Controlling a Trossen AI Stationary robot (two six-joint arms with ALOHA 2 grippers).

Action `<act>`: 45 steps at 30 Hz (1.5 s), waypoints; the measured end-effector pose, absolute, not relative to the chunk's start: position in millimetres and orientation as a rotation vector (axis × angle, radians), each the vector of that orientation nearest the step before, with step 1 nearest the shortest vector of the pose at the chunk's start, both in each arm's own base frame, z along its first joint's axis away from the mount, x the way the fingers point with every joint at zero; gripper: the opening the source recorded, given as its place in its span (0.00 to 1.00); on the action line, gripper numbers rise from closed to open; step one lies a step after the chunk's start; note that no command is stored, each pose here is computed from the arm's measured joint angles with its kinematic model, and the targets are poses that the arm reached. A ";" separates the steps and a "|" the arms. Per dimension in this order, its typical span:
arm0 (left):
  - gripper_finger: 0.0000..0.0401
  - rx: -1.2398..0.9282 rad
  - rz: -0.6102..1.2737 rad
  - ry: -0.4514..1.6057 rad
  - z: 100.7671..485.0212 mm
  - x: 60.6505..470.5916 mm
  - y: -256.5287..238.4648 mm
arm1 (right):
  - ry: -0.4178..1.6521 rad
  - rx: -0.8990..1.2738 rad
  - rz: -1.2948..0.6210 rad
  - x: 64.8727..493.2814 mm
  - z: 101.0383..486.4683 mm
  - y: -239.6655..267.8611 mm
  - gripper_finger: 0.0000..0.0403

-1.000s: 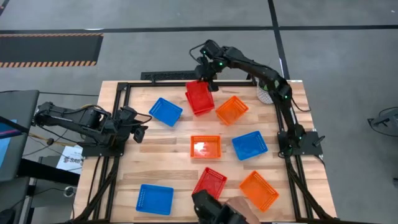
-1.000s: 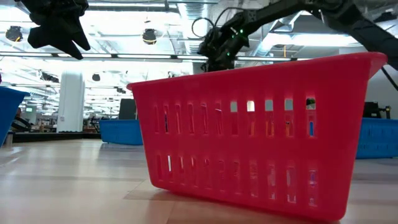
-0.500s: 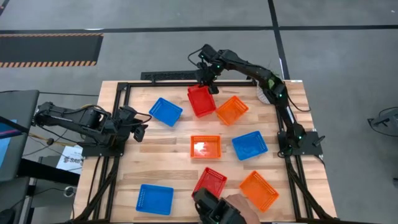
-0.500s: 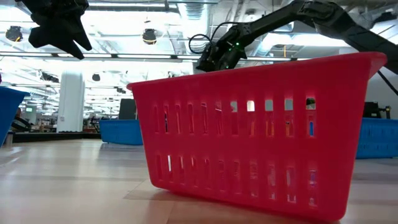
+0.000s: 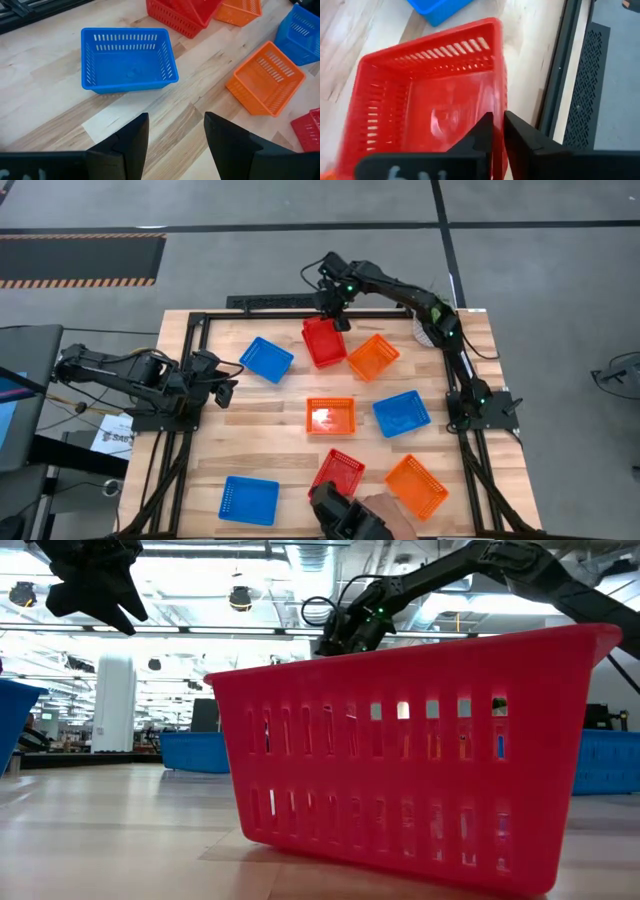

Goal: Stack baskets by color
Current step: Stack the middle red bin on the top red bin, then stack the middle orange bin on the top orange bin

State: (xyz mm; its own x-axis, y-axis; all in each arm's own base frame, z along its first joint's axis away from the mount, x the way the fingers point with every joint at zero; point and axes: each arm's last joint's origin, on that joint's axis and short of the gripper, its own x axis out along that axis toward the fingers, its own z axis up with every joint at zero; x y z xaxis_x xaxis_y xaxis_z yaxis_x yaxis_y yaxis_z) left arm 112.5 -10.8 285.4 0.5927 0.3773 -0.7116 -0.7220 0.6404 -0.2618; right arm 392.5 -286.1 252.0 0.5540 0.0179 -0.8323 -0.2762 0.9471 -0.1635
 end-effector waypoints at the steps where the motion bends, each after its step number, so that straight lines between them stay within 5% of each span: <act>1: 0.45 -0.577 0.682 0.663 285.4 112.5 -10.8 | 0.972 -0.288 0.175 392.5 252.0 -286.1 0.21; 14: 0.45 -0.566 0.678 0.666 285.4 112.5 -10.8 | 0.918 -0.223 0.023 387.7 283.8 -282.0 0.58; 33: 0.45 -0.555 0.681 0.663 285.5 112.5 -10.6 | 1.161 0.419 -0.209 289.1 398.8 -175.2 0.59; 45: 0.45 -0.543 0.677 0.661 285.9 112.9 -10.6 | 1.168 0.338 -0.170 283.8 390.0 -50.3 0.59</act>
State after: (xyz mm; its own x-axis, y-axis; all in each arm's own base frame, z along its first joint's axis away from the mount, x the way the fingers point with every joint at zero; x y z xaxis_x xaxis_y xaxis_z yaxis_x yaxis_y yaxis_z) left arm 112.9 -10.6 285.9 0.5953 0.3880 -0.7036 -0.7126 0.6596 -0.2391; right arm 283.8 -50.3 390.0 0.3868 0.0438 -0.9211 0.3039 0.9370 0.1722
